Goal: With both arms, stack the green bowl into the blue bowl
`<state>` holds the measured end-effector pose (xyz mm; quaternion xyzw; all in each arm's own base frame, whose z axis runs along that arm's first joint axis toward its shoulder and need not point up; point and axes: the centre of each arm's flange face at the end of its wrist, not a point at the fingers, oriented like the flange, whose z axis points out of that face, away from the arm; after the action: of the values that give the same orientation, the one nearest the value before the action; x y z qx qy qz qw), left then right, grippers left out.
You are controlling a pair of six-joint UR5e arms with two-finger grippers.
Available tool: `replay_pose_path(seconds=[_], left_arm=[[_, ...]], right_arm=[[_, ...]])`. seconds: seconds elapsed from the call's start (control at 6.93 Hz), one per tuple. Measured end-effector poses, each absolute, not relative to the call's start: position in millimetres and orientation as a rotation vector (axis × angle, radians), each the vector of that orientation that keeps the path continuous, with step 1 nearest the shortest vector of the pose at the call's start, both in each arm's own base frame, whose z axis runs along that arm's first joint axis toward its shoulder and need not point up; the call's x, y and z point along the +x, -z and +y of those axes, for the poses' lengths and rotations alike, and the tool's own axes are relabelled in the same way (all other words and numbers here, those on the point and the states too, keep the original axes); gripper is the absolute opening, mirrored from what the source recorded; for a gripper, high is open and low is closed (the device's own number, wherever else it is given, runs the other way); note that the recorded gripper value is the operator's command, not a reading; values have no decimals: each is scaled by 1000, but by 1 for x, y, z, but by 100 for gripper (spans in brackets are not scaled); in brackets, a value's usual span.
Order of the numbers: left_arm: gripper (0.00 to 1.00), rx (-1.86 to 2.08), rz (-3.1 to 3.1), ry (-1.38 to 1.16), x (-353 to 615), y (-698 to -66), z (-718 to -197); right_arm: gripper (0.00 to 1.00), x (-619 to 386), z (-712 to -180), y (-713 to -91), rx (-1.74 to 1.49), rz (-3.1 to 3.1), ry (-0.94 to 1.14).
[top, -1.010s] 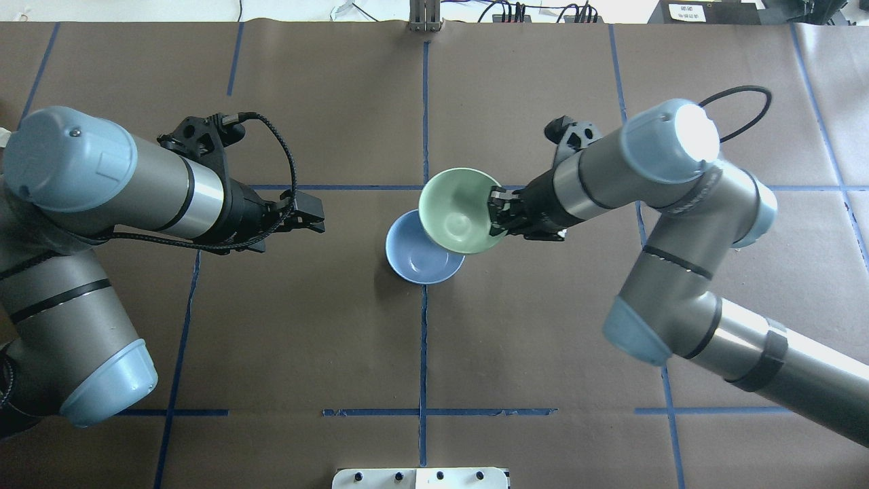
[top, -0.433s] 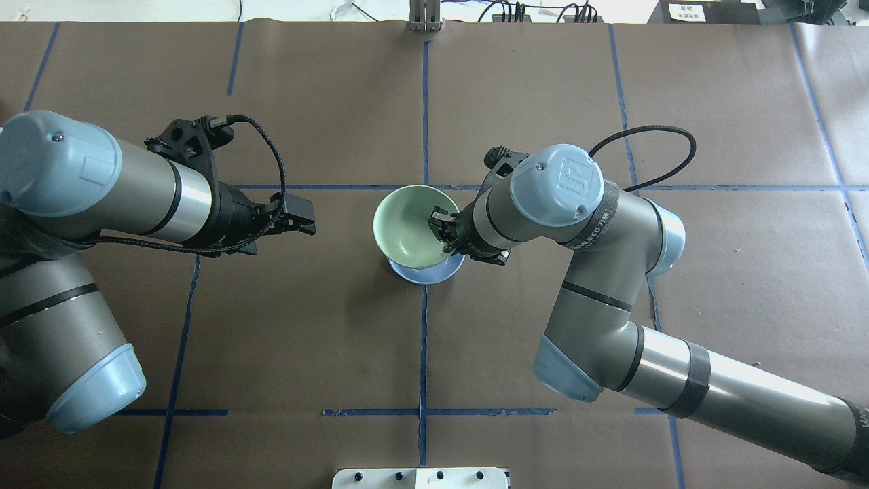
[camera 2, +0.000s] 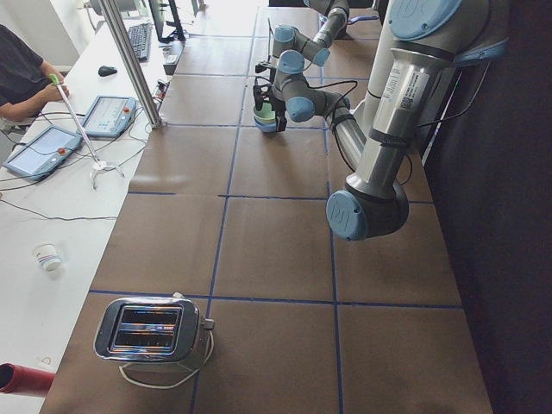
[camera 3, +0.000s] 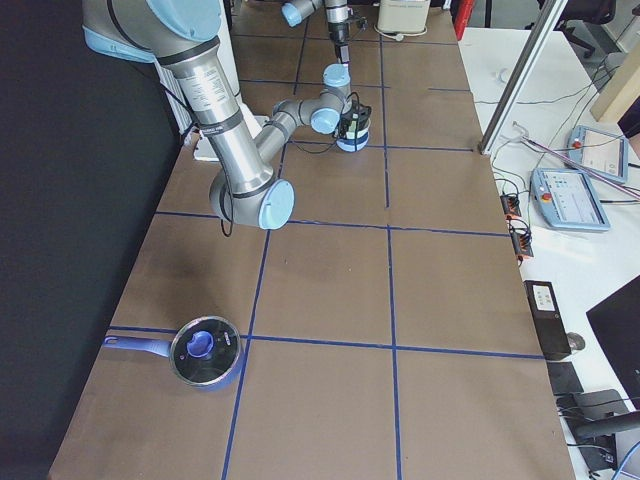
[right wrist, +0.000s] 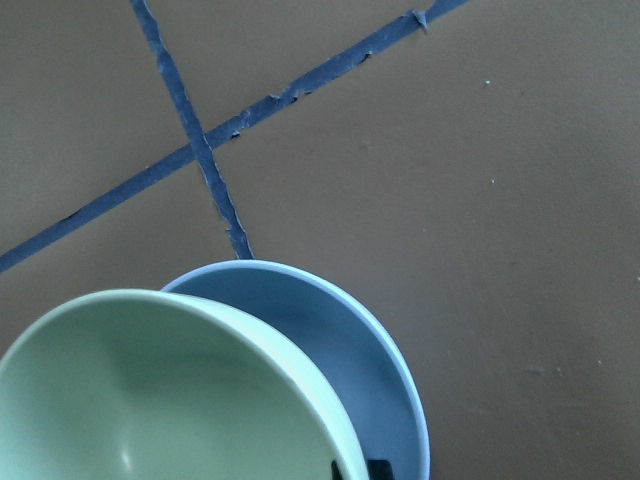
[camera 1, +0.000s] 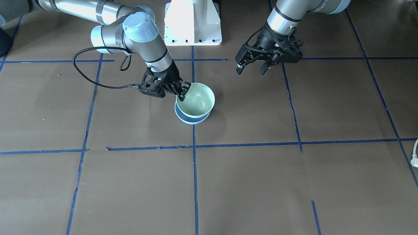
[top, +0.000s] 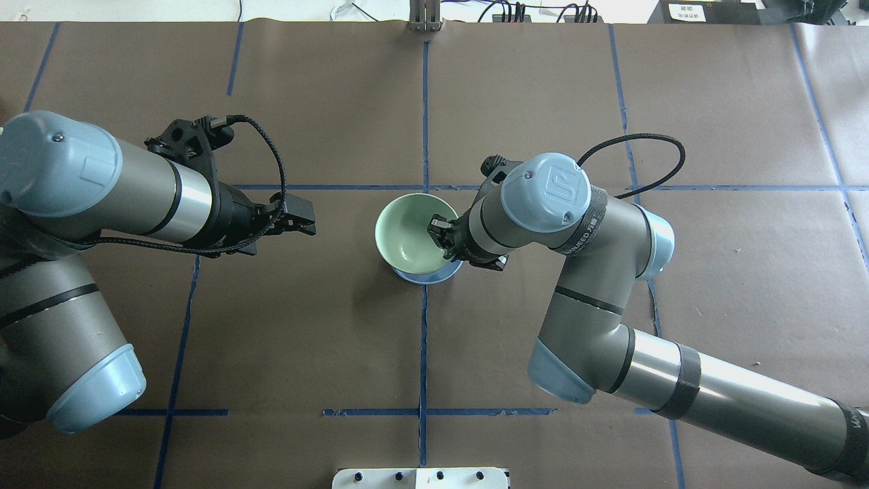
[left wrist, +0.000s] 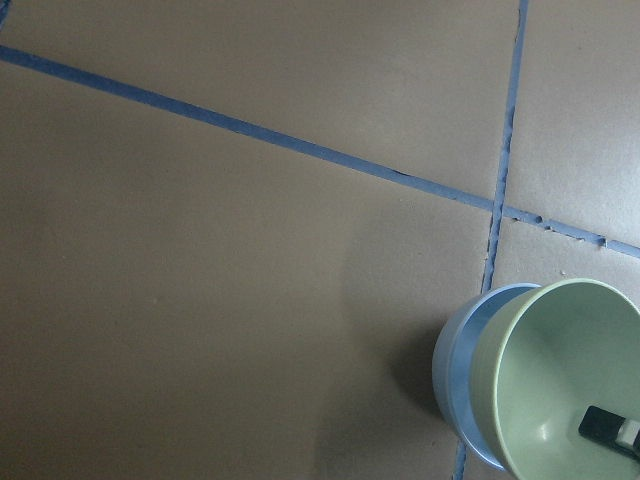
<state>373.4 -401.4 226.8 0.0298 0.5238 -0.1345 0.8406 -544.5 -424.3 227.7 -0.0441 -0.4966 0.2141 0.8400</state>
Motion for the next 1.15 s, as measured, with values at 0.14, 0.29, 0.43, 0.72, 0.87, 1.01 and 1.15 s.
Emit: replay_pose_path(seconds=[0.14, 0.29, 0.43, 0.72, 0.87, 1.01, 1.15], left_arm=[[100, 62, 1107, 285, 374, -227, -402], [100, 62, 1105, 286, 374, -228, -402], [100, 60, 1104, 288, 375, -228, -402], [100, 56, 1101, 291, 376, -230, -402], [100, 55, 1098, 293, 377, -231, -402], [100, 54, 1097, 293, 378, -231, -402], [100, 53, 1095, 294, 378, -232, -403]], right_arm=[[4, -547, -425, -231, -95, -1042, -453], [97, -550, -427, -236, -97, -1031, -454], [100, -552, -428, -240, -98, -1023, -451], [100, -552, -428, -237, -102, -1030, -447], [100, -552, -427, -234, -102, -1037, -446], [100, -548, -426, -227, -100, -1052, -442], [100, -538, -422, -215, -98, -1080, -435]])
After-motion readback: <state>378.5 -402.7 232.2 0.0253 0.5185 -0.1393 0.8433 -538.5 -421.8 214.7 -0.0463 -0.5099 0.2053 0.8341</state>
